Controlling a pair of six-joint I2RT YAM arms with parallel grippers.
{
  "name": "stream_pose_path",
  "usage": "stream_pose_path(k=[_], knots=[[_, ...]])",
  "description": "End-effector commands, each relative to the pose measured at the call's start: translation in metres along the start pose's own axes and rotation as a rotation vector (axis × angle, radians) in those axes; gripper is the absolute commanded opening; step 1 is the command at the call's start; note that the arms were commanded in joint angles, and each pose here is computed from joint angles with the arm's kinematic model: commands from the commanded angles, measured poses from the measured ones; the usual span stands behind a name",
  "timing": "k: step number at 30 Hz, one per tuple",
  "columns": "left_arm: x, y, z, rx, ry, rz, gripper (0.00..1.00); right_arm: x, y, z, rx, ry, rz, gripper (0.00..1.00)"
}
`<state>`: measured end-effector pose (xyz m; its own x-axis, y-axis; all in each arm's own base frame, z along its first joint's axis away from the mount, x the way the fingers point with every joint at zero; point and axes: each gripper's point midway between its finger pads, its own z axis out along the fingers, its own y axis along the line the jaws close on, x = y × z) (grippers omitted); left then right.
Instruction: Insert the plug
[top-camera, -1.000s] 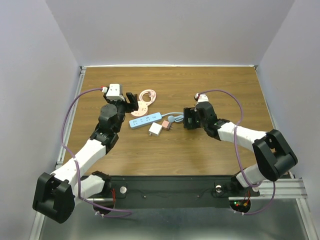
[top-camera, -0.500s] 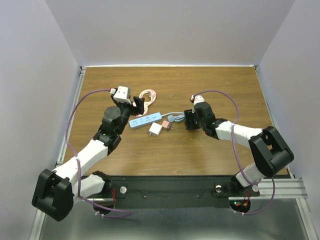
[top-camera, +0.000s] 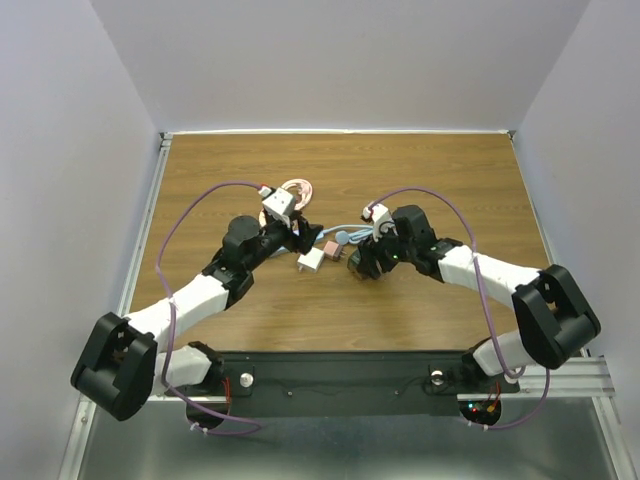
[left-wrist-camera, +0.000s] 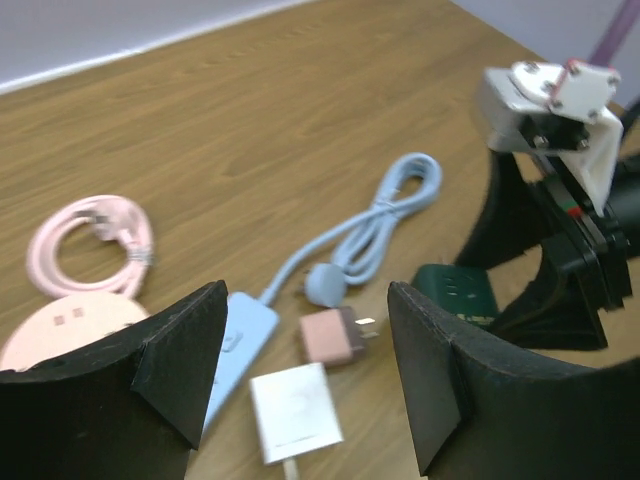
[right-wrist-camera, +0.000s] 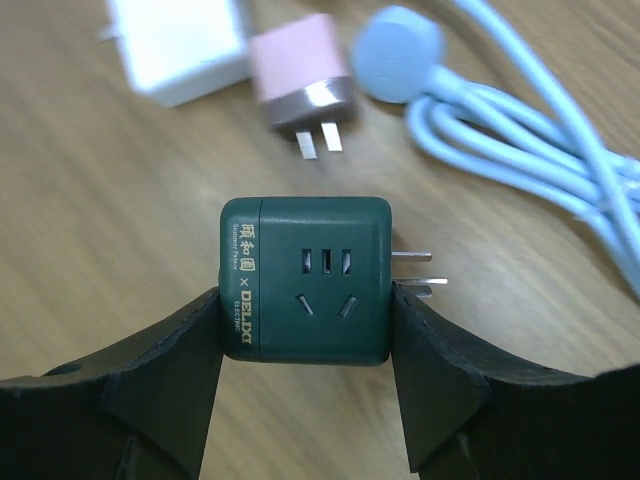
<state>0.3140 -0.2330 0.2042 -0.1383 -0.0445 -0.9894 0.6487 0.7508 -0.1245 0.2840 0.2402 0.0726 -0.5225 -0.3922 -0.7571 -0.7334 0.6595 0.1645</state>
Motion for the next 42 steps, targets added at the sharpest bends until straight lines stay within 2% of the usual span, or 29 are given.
stream_pose_path(k=[1,4,7,19,22,23,26,29,32,33,34,38,42], knots=[[0.0,-0.053,0.0,0.269,-0.012,0.021,0.75,-0.022,0.055,-0.021,-0.294,-0.088,-0.1,0.41],[0.012,-0.062,-0.005,0.306,0.007,-0.002,0.74,-0.016,0.061,-0.016,-0.344,-0.066,-0.107,0.42],[0.015,-0.061,-0.012,0.291,0.002,-0.01,0.74,-0.006,0.052,-0.007,-0.312,-0.02,-0.096,0.43],[0.031,-0.055,-0.008,0.24,0.048,-0.072,0.74,-0.009,0.016,-0.004,-0.04,-0.009,-0.166,0.57],[0.031,-0.056,-0.007,0.243,0.05,-0.072,0.74,-0.003,0.013,0.0,-0.013,0.012,-0.17,0.63],[0.032,-0.056,-0.007,0.241,0.053,-0.074,0.74,-0.002,0.01,0.001,0.004,0.017,-0.171,0.69],[0.03,-0.056,-0.007,0.24,0.05,-0.075,0.74,-0.001,0.005,0.002,0.047,0.024,-0.167,0.75],[0.03,-0.055,-0.006,0.229,0.05,-0.075,0.74,-0.009,-0.004,-0.001,0.118,0.002,-0.134,0.82],[0.028,-0.054,-0.006,0.215,0.05,-0.078,0.74,-0.022,-0.012,-0.01,0.213,-0.051,-0.03,0.9],[0.028,-0.053,-0.006,0.209,0.05,-0.077,0.74,-0.024,-0.01,-0.012,0.226,-0.063,-0.004,0.97],[0.028,-0.053,-0.006,0.209,0.052,-0.077,0.74,-0.028,-0.007,-0.015,0.231,-0.086,0.036,1.0],[0.028,-0.052,-0.007,0.204,0.051,-0.077,0.74,-0.05,0.009,-0.033,0.248,-0.233,0.146,1.0],[0.031,-0.052,-0.007,0.198,0.059,-0.074,0.74,-0.051,0.027,-0.035,0.271,-0.279,0.275,1.0]])
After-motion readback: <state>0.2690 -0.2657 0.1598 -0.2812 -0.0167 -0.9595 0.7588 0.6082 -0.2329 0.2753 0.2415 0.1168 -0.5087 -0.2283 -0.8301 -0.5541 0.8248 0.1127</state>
